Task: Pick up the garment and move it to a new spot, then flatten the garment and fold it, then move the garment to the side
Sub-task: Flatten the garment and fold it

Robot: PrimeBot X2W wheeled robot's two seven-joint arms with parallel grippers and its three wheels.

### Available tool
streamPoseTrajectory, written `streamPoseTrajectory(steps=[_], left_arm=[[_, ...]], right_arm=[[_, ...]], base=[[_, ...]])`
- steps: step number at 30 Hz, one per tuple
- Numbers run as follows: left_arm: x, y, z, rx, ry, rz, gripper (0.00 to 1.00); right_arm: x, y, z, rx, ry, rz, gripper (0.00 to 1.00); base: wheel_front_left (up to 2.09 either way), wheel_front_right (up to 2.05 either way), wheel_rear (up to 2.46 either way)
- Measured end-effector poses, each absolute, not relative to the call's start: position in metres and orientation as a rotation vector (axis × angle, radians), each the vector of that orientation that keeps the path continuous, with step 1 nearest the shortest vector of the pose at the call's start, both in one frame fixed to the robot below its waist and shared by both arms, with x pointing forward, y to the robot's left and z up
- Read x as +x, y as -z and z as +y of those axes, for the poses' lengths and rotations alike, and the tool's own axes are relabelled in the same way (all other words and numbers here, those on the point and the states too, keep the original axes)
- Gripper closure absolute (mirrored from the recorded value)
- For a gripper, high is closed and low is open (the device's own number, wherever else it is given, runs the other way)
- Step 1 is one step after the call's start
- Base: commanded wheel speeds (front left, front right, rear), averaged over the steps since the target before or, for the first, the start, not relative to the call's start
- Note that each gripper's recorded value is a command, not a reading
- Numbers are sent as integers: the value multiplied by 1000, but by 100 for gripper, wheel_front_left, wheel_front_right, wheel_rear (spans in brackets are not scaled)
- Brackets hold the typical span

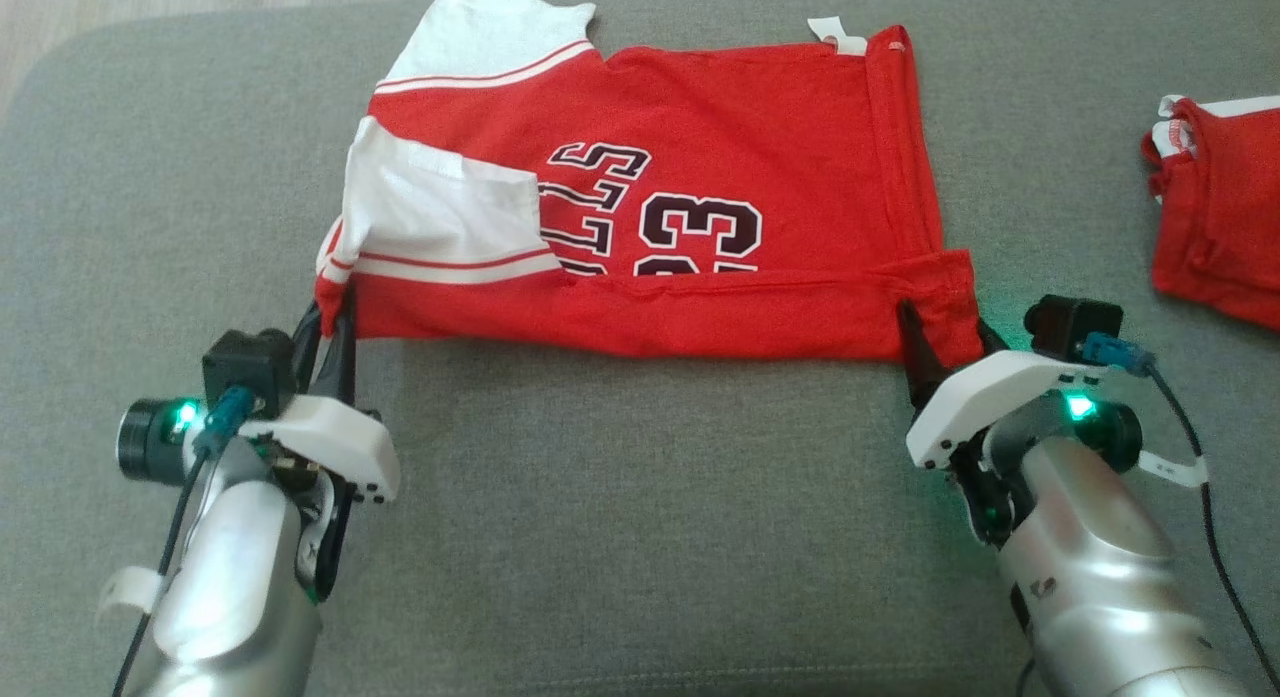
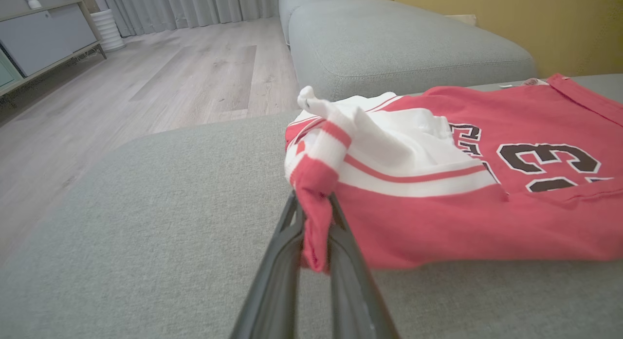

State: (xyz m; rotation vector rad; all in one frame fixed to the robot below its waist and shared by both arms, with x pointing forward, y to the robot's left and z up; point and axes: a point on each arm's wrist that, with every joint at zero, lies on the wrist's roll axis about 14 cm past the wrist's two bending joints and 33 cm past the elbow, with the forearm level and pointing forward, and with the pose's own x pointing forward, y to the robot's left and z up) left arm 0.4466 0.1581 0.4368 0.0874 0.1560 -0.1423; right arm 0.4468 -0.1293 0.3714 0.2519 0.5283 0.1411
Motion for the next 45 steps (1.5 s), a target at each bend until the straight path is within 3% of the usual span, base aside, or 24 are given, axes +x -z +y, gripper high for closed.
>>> streamPoseTrajectory(steps=[1,17,34,35,36,37,38,39,45], left_arm=[[446,-436,159,89,139,157,100],[391,-422,164,53,108,220,100],[320,-407,154,1,128,271,100],[319,-405,153,-1,130,280,100],[319,-403,152,0,134,290,100],[319,-403,151,1,137,291,59],[320,-403,151,3,135,290,6],[321,-403,151,5,131,288,0],[346,-426,148,53,163,201,0]], right_arm=[[447,-372,-128,246,-147,528,100],[437,-410,-140,4,-182,356,100],[350,-383,-151,37,-144,502,100],[348,-382,-152,42,-139,507,76],[347,-384,-153,45,-135,503,0],[347,-387,-154,59,-130,495,0],[348,-392,-155,73,-125,482,0],[351,-398,-156,86,-121,459,0],[370,-441,-163,128,-99,303,0]], base=[[0,0,0],[0,0,0],[0,0,0],[0,0,0],[0,0,0],[0,0,0],[0,0,0],[0,0,0],[0,0,0]])
